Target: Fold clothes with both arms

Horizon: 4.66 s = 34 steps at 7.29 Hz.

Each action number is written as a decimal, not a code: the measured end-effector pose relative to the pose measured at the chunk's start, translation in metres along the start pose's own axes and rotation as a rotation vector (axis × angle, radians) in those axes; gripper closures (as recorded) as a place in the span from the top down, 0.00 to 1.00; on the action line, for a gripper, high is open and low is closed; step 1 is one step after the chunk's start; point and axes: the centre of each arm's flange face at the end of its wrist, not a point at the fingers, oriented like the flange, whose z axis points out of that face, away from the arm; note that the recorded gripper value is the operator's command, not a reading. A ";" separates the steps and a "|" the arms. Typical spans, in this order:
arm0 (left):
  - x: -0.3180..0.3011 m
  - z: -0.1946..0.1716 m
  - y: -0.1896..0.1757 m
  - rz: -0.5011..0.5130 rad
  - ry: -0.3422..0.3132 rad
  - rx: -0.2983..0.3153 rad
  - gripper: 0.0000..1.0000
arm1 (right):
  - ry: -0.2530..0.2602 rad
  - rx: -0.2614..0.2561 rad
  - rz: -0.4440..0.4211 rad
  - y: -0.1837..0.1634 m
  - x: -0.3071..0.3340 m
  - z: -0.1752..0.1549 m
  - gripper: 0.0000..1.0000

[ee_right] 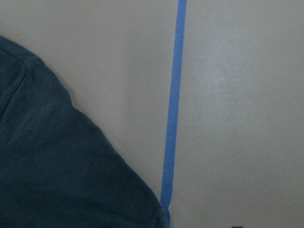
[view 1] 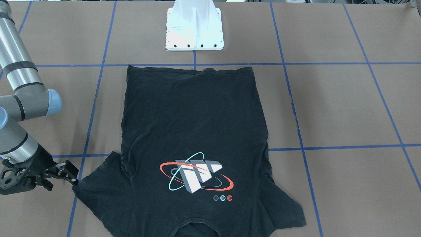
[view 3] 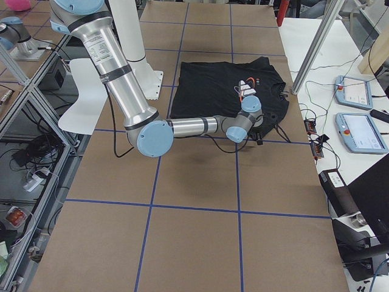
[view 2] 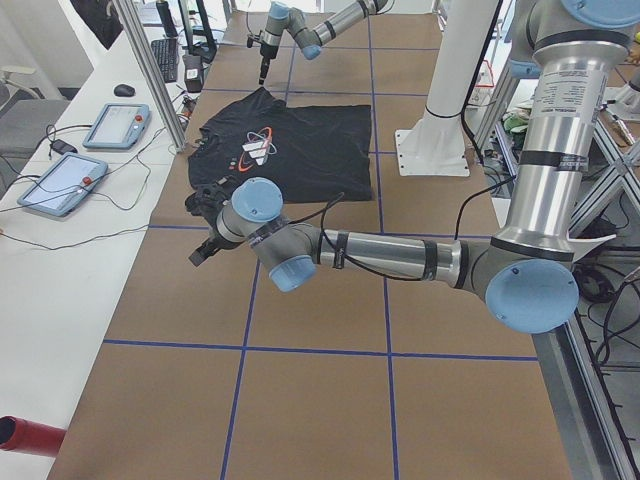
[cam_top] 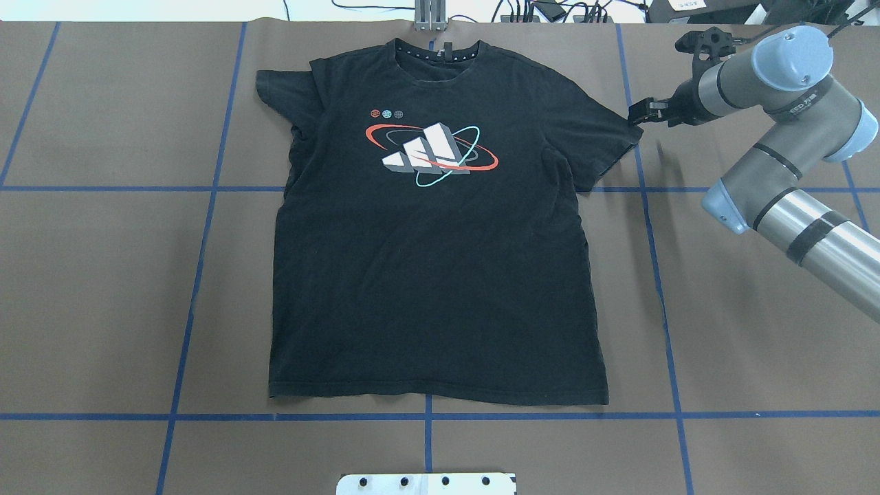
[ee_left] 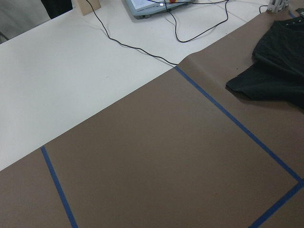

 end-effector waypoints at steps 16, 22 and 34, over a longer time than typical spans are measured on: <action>-0.010 0.009 0.015 0.000 0.000 0.000 1.00 | 0.036 0.038 0.151 -0.051 -0.228 -0.031 0.00; -0.011 0.010 0.016 -0.003 0.000 -0.001 1.00 | 0.129 0.089 0.217 -0.034 -0.354 0.012 0.64; 0.114 0.209 -0.189 -0.350 -0.007 0.123 1.00 | 0.056 -0.061 -0.056 -0.072 -0.098 -0.080 1.00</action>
